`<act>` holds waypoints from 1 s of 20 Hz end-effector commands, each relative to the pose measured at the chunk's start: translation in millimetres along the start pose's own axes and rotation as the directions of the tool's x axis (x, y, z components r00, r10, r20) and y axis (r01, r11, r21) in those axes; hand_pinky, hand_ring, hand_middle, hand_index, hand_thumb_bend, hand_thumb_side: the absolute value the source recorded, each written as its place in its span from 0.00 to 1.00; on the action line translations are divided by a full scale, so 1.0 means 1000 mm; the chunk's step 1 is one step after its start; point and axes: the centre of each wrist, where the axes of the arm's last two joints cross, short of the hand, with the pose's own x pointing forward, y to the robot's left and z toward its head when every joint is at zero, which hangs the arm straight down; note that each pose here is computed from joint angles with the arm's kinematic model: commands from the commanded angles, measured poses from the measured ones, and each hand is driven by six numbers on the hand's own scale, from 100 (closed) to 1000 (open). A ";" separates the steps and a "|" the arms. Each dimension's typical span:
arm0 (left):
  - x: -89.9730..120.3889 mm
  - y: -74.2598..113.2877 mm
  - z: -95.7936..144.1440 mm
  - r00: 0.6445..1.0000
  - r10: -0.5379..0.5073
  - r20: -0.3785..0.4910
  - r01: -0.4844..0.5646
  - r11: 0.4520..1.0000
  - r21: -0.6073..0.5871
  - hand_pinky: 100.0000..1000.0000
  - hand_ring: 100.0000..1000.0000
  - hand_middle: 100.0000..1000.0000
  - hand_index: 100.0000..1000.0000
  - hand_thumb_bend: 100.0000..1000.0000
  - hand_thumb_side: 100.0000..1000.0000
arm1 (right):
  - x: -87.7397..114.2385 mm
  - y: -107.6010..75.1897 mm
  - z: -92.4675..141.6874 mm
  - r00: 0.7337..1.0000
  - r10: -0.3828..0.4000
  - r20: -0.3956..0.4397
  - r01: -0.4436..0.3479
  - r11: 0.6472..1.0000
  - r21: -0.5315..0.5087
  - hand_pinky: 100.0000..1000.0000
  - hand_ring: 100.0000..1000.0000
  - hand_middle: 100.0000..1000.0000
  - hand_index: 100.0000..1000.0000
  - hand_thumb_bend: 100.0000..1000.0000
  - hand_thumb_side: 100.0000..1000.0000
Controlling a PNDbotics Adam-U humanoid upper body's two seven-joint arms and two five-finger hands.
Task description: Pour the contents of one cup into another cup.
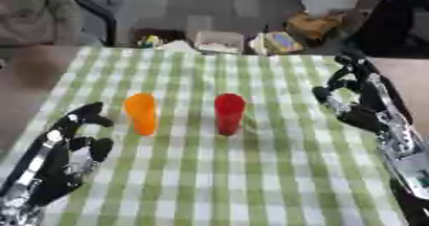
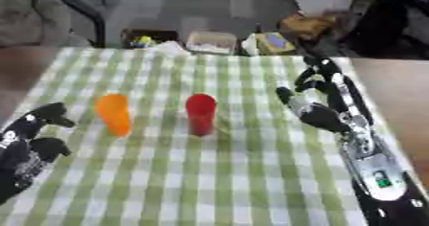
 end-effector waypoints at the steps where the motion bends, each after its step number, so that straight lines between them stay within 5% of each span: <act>1: 0.001 0.010 -0.001 0.999 -0.054 -0.001 0.054 0.997 0.050 0.44 0.99 0.64 0.90 0.51 0.55 | 0.008 -0.009 -0.007 0.999 0.016 0.035 -0.016 1.000 -0.009 0.52 0.96 0.41 0.95 0.43 0.27; 11: -0.017 0.014 -0.006 0.990 -0.116 -0.079 0.133 0.953 0.272 0.47 1.00 0.70 0.94 0.51 0.50 | 0.008 -0.008 -0.008 0.999 0.014 0.036 -0.014 1.000 -0.004 0.52 0.96 0.41 0.95 0.43 0.27; 20: -0.044 0.007 -0.025 0.981 -0.128 -0.147 0.165 0.949 0.270 0.46 1.00 0.71 0.95 0.48 0.53 | 0.008 -0.007 -0.008 0.999 0.010 0.036 -0.010 1.000 -0.001 0.52 0.96 0.41 0.95 0.42 0.27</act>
